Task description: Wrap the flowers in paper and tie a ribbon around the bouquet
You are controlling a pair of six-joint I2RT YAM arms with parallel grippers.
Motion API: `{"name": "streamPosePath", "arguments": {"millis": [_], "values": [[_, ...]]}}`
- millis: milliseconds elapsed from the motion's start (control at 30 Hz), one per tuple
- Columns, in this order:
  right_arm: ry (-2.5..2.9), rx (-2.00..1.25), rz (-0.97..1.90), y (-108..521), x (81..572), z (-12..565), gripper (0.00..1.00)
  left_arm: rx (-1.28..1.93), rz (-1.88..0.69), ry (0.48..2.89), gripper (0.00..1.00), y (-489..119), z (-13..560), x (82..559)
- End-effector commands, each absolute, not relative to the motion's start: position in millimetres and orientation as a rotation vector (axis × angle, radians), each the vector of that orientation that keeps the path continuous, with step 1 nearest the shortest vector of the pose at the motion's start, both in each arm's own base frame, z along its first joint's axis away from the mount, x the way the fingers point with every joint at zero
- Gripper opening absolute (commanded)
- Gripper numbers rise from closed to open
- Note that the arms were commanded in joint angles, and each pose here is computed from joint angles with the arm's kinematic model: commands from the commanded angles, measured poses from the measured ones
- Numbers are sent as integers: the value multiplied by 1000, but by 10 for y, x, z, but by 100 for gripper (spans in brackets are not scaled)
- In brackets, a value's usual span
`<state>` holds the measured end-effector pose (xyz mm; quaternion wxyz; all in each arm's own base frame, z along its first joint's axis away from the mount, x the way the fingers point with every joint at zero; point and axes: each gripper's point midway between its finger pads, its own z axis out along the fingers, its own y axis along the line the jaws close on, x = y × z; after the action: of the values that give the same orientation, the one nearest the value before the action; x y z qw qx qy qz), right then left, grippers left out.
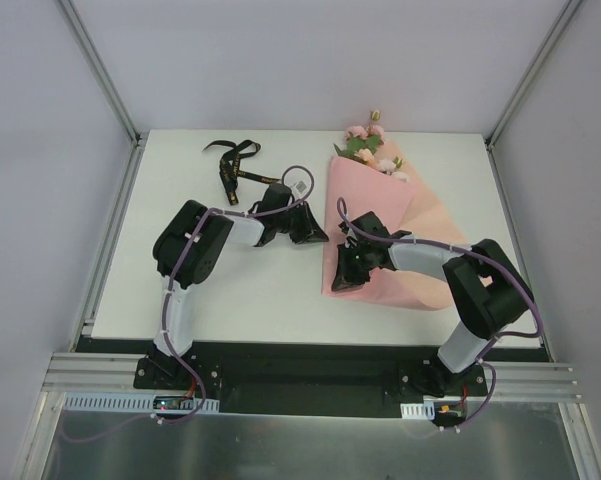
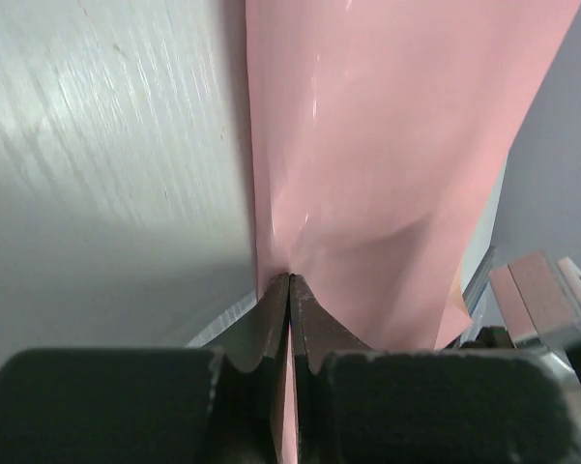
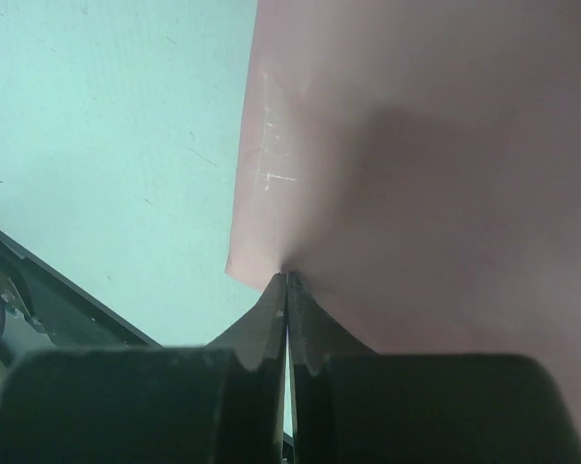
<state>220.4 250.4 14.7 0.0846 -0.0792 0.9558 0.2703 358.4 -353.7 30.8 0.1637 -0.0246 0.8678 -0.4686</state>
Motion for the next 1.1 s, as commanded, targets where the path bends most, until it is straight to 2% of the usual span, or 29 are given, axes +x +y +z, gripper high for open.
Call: {"name": "streamPosePath", "arguments": {"millis": [0,533,867,1067], "values": [[2870,-216,766,2485,2217,51,0,-97,-1303,2478,0,-3574,287,3763],[2904,-211,766,2509,2243,65,0,-337,-1177,2512,0,-3503,104,4405],[2782,-263,856,2678,2517,651,1,-338,-1199,2482,0,-3472,165,4336],[2847,-246,765,2588,2506,370,0,-265,-1261,2455,0,-3513,363,4274]]}}
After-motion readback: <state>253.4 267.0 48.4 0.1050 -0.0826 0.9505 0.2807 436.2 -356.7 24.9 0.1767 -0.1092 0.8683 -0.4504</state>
